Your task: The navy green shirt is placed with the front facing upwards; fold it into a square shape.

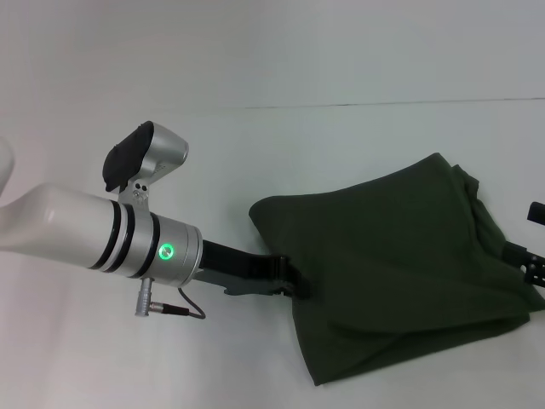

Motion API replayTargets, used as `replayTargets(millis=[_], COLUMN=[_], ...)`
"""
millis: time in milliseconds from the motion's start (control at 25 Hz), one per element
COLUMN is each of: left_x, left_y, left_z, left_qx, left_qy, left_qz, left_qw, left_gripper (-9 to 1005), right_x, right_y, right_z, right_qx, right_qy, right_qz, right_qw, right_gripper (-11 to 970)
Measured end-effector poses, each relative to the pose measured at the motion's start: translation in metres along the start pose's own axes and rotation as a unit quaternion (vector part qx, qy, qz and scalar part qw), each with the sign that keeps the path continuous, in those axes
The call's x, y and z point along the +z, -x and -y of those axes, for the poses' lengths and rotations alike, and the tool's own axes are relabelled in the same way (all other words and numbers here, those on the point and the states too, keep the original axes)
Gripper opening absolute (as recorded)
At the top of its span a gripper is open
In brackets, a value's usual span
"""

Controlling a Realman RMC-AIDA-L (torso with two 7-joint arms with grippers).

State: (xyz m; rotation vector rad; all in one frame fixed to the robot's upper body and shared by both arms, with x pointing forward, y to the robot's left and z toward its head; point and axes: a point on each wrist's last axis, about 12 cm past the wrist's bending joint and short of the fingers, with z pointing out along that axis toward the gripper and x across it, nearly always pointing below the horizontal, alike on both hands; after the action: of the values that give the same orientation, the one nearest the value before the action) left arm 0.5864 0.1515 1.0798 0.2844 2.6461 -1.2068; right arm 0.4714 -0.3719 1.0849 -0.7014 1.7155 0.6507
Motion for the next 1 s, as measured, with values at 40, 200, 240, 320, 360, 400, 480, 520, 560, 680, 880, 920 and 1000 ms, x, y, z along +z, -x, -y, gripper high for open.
replayTargets(millis=[40,200,240,320,360,400,480,520,560,680,880,920,1000], left_x=[0.000,-0.006,-0.009,-0.017,-0.023,-0.028,-0.038,-0.042,-0.050,-0.065,-0.091,-0.095,-0.101], left_y=[-0.001,-0.002,-0.002,-0.002,-0.002,-0.002,-0.002,-0.002,-0.002,-0.003,-0.008,-0.009,-0.012], left_z=[0.000,-0.002,-0.004,-0.009,-0.011,-0.014,-0.019,-0.021,-0.025,-0.035,-0.055,-0.058,-0.063], left_qx=[0.003,0.014,0.016,0.016,0.015,0.014,0.012,0.011,0.009,0.005,-0.003,-0.006,-0.009], left_qy=[-0.001,-0.011,-0.013,-0.017,-0.019,-0.020,-0.020,-0.019,-0.016,-0.013,0.005,0.009,0.013], left_qz=[0.000,0.003,0.007,0.019,0.027,0.034,0.045,0.048,0.053,0.068,0.094,0.098,0.104], left_qw=[1.000,1.000,1.000,1.000,0.999,0.999,0.999,0.999,0.998,0.998,0.996,0.995,0.994], left_gripper=[151,97,97,96,96,95,95,94,94,104,122,125,133], right_x=[0.000,0.003,0.004,0.006,0.007,0.008,0.011,0.012,0.013,0.018,0.030,0.034,0.036], right_y=[0.000,0.000,0.000,-0.001,-0.001,-0.001,-0.002,-0.002,-0.002,-0.002,-0.004,-0.005,-0.006], right_z=[0.000,0.000,0.000,-0.001,-0.001,-0.001,-0.002,-0.002,-0.002,-0.001,0.000,0.001,0.001], right_qx=[0.001,0.002,0.003,0.006,0.007,0.008,0.010,0.010,0.011,0.014,0.020,0.023,0.026], right_qy=[0.000,0.002,0.003,0.005,0.006,0.007,0.010,0.010,0.011,0.011,0.011,0.009,0.008], right_qz=[0.000,0.002,0.003,0.005,0.006,0.007,0.009,0.010,0.011,0.012,0.013,0.013,0.013], right_qw=[1.000,1.000,1.000,1.000,1.000,1.000,1.000,1.000,1.000,1.000,1.000,1.000,1.000], right_gripper=[816,817,817,817,817,817,817,817,816,816,817,817,816])
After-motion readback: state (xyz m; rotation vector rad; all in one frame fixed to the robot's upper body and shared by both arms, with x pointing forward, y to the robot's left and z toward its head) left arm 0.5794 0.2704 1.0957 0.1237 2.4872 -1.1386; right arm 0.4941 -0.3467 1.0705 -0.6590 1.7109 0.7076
